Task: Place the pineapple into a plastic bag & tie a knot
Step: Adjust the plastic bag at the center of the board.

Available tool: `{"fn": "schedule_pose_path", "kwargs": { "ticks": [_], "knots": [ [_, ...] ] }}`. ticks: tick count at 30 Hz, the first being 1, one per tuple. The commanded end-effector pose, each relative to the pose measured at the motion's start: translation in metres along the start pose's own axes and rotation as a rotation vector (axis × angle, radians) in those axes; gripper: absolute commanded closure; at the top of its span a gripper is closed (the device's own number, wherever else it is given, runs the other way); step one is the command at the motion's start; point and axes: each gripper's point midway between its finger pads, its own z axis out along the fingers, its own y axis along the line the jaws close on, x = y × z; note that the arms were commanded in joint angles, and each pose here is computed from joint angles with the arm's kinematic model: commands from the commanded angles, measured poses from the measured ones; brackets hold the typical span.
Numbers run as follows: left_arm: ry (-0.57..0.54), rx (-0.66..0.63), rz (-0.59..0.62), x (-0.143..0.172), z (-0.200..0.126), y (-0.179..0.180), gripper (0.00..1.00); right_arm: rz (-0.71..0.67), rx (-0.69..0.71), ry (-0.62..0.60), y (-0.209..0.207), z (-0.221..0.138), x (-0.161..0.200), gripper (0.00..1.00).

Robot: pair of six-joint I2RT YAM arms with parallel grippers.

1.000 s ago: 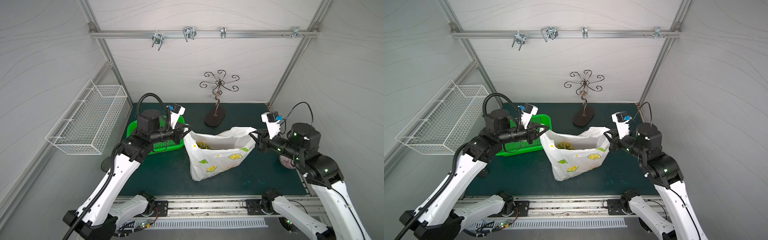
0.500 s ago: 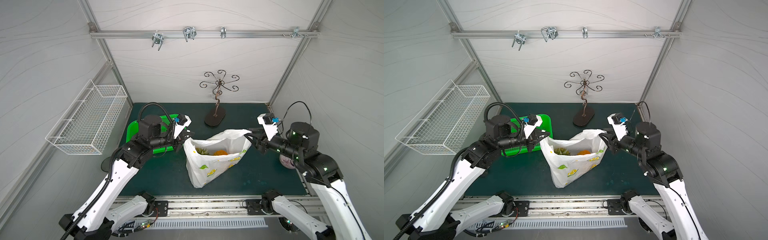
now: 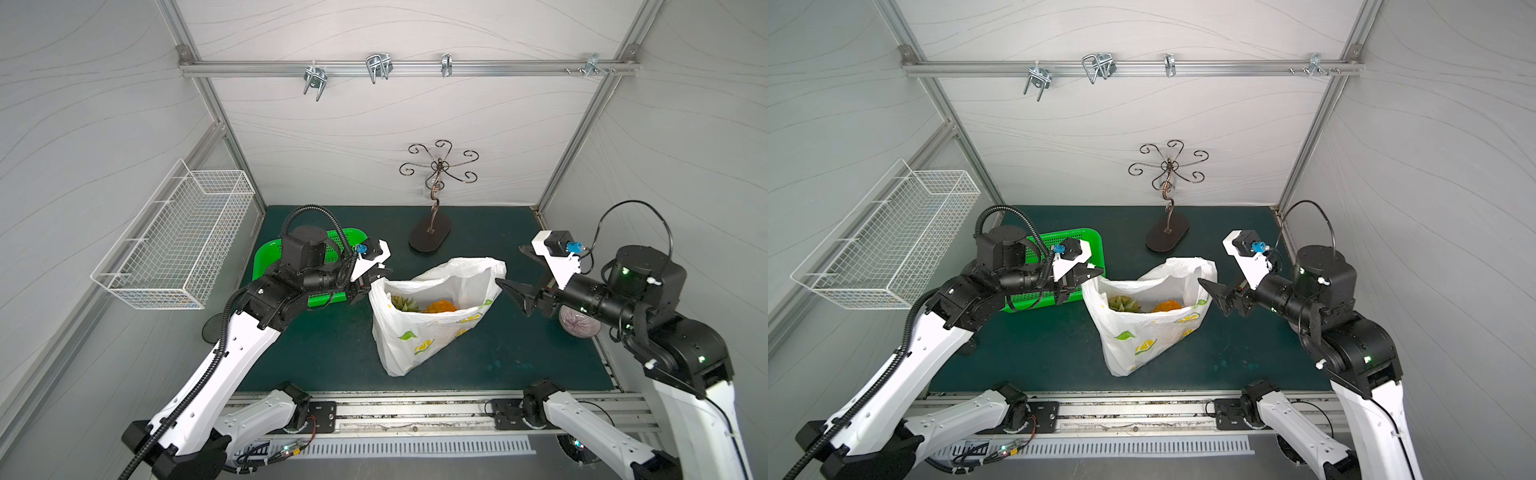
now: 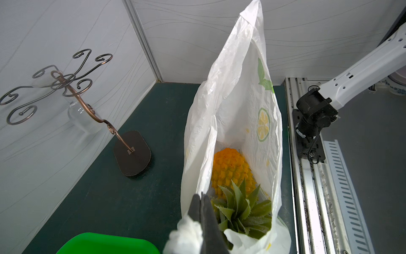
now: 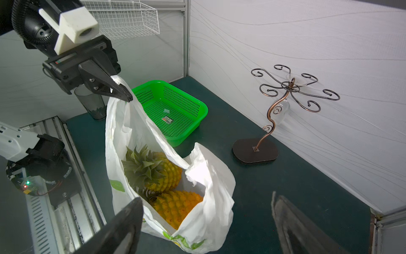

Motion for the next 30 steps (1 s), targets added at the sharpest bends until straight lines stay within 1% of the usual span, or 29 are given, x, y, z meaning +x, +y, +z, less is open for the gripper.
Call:
{"fn": "schedule_pose_path", "kwargs": {
  "ticks": [1,3,6,7,8,10,12,13,14,15,16,20,26,28,30],
  "knots": [
    [-0.127,-0.01,0.154,-0.043,-0.018,-0.002,1.0,-0.001,-0.075,0.059,0.005,0.014,0.007,0.07],
    [-0.128,-0.01,0.154,-0.043,-0.018,-0.002,1.0,0.036,-0.114,0.083,0.006,0.028,0.011,0.07],
    [-0.129,-0.015,0.147,-0.042,-0.016,-0.001,1.0,0.062,-0.148,0.068,0.004,0.046,0.008,0.14],
    [-0.129,-0.018,0.147,-0.043,-0.017,-0.001,1.0,0.062,-0.15,0.054,0.003,0.05,0.005,0.17],
    [-0.126,-0.02,0.143,-0.042,-0.016,0.0,1.0,0.063,-0.143,0.048,0.0,0.055,0.003,0.23],
    [-0.128,-0.025,0.142,-0.043,-0.016,0.001,1.0,0.065,-0.141,0.054,-0.003,0.063,0.002,0.38],
    [-0.133,-0.03,0.134,-0.043,-0.016,0.003,1.0,0.072,-0.143,0.064,-0.004,0.068,0.003,0.56],
    [-0.134,-0.033,0.128,-0.043,-0.015,0.004,1.0,0.075,-0.137,0.071,-0.006,0.07,0.006,0.68],
    [-0.134,-0.041,0.122,-0.043,-0.014,0.006,1.0,0.076,-0.121,0.074,-0.009,0.072,0.008,0.84],
    [-0.135,-0.051,0.117,-0.045,-0.014,0.008,1.0,0.082,-0.104,0.074,-0.012,0.073,0.009,0.96],
    [-0.133,-0.062,0.107,-0.045,-0.013,0.011,1.0,0.086,-0.082,0.062,-0.015,0.074,0.009,1.0],
    [-0.133,-0.116,0.079,-0.053,-0.014,0.025,1.0,0.102,0.008,-0.025,-0.03,0.069,-0.01,1.0],
    [-0.2,-0.244,0.034,-0.082,-0.02,0.056,1.0,0.142,0.132,-0.15,-0.053,0.054,-0.048,1.0],
    [-0.187,-0.294,0.024,-0.084,-0.019,0.07,1.0,0.148,0.155,-0.181,-0.057,0.05,-0.055,1.0],
    [-0.166,-0.322,0.006,-0.081,-0.017,0.078,1.0,0.157,0.156,-0.183,-0.057,0.05,-0.054,1.0]
  ]
}}
